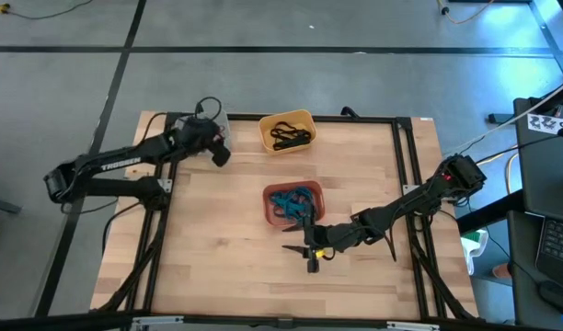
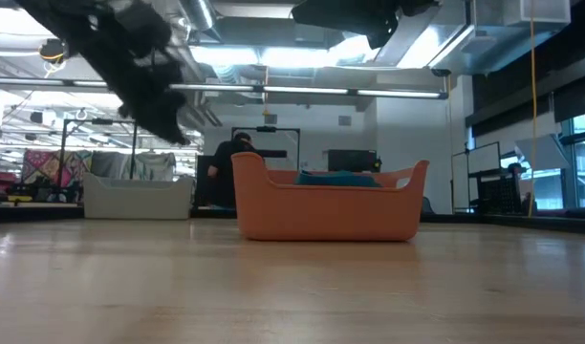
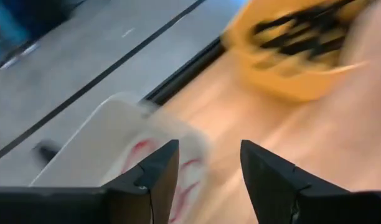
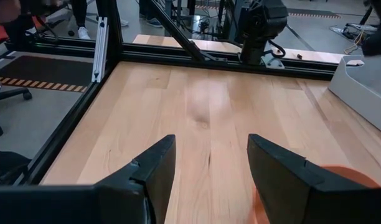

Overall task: Sort rubber bands into baskets
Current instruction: Return to Home Position

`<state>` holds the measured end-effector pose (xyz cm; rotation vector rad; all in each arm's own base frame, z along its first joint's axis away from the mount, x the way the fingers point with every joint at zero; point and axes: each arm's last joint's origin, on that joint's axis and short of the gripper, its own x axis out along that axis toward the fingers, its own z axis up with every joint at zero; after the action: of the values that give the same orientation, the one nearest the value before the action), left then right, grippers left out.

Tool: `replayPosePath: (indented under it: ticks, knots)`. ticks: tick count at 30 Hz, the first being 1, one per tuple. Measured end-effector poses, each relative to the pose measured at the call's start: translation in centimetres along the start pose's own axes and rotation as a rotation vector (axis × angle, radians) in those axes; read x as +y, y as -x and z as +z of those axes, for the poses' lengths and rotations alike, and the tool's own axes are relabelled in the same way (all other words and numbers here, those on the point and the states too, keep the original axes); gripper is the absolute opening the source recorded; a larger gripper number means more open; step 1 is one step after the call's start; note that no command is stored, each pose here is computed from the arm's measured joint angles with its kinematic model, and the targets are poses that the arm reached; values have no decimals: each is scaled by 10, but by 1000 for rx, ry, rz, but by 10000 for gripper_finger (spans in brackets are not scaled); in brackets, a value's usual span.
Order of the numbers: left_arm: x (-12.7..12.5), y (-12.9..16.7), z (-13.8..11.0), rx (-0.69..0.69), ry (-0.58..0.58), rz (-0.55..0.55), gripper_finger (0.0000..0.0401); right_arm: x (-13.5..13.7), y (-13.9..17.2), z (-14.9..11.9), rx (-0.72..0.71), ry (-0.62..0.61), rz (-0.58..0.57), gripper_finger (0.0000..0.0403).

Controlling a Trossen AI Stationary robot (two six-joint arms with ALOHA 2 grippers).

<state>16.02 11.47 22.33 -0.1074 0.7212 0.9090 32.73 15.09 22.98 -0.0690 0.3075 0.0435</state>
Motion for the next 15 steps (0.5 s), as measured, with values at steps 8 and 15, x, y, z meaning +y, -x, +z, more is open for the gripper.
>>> replayPosePath:
  ticks: [8, 15]
  knots:
    - [-23, 47, 6, -207, -64, -250, 151, -2, 3, 5, -22, 44, -27, 194]
    - [-37, 69, 2, -268, -130, -372, 135, -35, 24, 28, 0, 57, 37, 101]
